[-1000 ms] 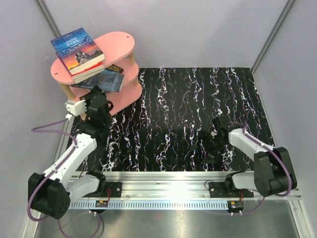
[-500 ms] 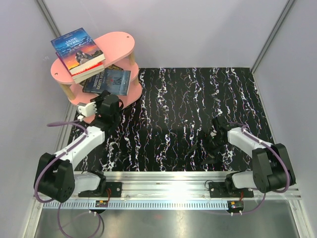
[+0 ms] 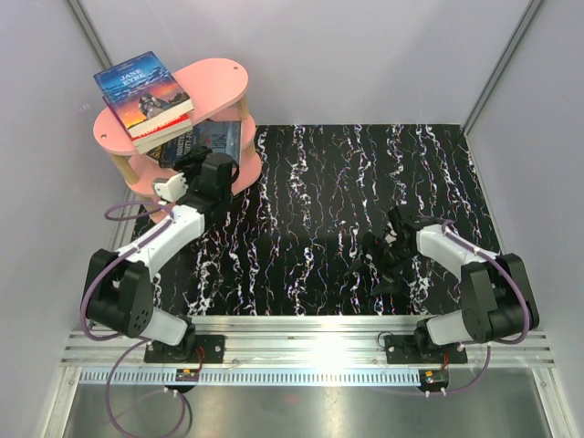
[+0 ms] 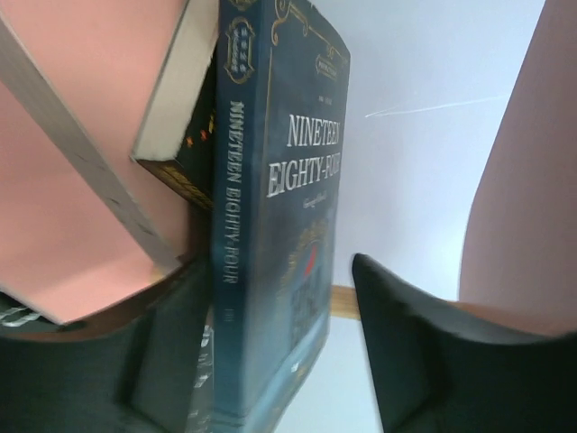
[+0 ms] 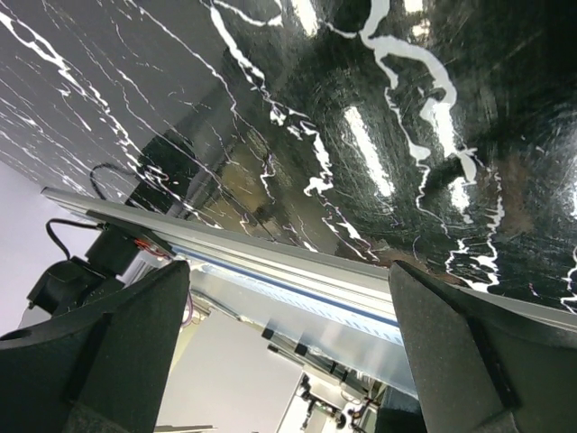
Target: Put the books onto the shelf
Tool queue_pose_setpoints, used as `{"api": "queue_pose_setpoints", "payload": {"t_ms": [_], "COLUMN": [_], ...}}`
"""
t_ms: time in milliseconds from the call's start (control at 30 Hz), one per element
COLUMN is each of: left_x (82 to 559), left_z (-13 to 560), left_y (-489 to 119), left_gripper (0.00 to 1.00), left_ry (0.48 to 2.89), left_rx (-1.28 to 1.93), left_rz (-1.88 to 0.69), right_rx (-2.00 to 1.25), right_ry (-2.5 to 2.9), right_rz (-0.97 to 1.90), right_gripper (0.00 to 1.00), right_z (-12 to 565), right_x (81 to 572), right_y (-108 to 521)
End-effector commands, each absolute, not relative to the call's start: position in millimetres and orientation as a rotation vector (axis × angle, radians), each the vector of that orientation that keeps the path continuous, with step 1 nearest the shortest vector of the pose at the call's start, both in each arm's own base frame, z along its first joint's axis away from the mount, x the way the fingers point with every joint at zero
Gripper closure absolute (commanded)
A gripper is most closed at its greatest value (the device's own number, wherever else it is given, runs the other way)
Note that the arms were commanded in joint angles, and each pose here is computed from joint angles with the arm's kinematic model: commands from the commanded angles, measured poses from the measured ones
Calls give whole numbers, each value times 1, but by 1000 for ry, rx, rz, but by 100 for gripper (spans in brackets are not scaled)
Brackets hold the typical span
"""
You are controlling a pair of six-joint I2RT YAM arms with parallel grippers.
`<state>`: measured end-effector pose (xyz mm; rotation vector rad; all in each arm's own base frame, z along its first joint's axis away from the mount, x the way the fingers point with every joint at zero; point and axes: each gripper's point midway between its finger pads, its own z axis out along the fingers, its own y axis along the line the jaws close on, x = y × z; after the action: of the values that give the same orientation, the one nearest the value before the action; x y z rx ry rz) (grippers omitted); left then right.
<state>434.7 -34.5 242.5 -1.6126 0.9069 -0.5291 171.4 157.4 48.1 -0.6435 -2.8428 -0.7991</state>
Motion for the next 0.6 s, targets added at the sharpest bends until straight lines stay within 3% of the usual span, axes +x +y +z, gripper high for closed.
{"api": "queue_pose_setpoints", "payload": {"t_ms": [0,133,567], "left_x": [446,457,437], "left_z": [266,274,290], "left_y": [-28,-30,-63], "left_gripper": [24,11,2], "left_ry": [749,763,1032], "left_rx": [-1640,-1622,-1424], "left_rz": [-575,-597,-785], "right_rx": [-612,-605,-493], "right_ry": [-2880,-2884,-2986], "right_rz": [-784,-808,-1118], "right_gripper": [0,0,2], "right_z": [51,53,127], "right_x": [182,190,292], "right_y": [157,161,198]}}
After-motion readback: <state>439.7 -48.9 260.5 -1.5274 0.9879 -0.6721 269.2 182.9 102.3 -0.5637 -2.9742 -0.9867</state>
